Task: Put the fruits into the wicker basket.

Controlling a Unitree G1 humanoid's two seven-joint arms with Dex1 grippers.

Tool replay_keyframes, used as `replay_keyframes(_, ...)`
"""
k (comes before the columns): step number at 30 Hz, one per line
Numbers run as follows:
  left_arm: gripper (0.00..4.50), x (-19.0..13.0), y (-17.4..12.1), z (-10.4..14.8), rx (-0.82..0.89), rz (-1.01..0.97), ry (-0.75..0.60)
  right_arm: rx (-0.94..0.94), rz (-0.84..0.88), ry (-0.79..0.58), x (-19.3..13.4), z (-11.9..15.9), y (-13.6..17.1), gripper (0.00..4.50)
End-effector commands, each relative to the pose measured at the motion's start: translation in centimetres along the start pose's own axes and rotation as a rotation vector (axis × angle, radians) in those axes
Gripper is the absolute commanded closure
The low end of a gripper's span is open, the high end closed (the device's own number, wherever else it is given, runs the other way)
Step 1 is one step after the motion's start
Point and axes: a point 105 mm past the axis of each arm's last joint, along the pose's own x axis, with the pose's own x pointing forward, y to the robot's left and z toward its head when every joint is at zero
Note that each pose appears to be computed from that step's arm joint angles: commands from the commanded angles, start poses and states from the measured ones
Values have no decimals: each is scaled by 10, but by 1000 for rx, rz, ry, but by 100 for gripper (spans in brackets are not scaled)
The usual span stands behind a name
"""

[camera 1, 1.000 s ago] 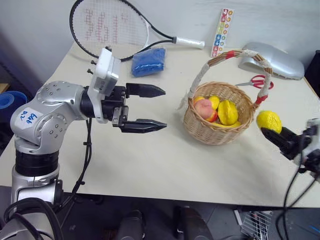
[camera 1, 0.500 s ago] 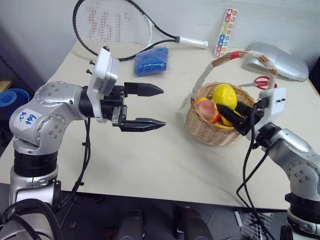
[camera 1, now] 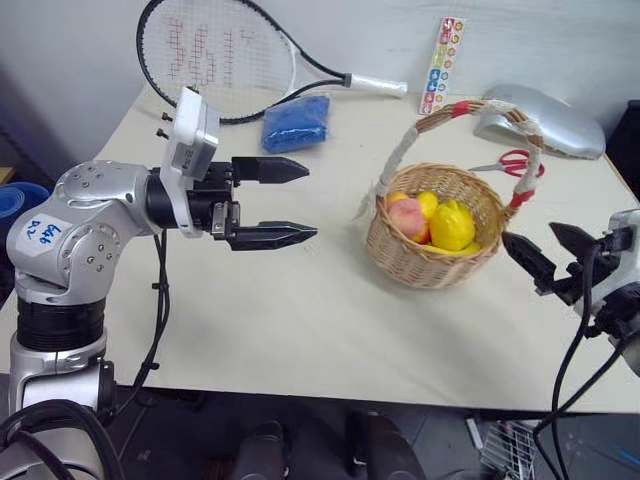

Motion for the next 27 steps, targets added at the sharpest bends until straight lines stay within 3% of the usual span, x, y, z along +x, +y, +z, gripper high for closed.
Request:
replay_keyframes(1,0,6,-3,13,71,-16,-22,-62,-101,-94,27,12,-7,16)
replay_keyframes(7,0,9,-4,15,92,-17,-21,7,-197,-81,67,-4,-16,16)
replay_keyframes(10,0,7,-3,17,95,-9,-24,15,-177,-88,71,-7,-14,80)
replay_keyframes(20,0,10,2,13,90,-20,-23,-23,-178,-157,49,10,-19,401)
replay_keyframes(21,0,10,2,13,89,-24,-24,-36,-185,-158,45,12,-21,418)
replay_keyframes(27,0,16,6,13,90,-62,-29,-107,-298,-194,-2,41,-62,418)
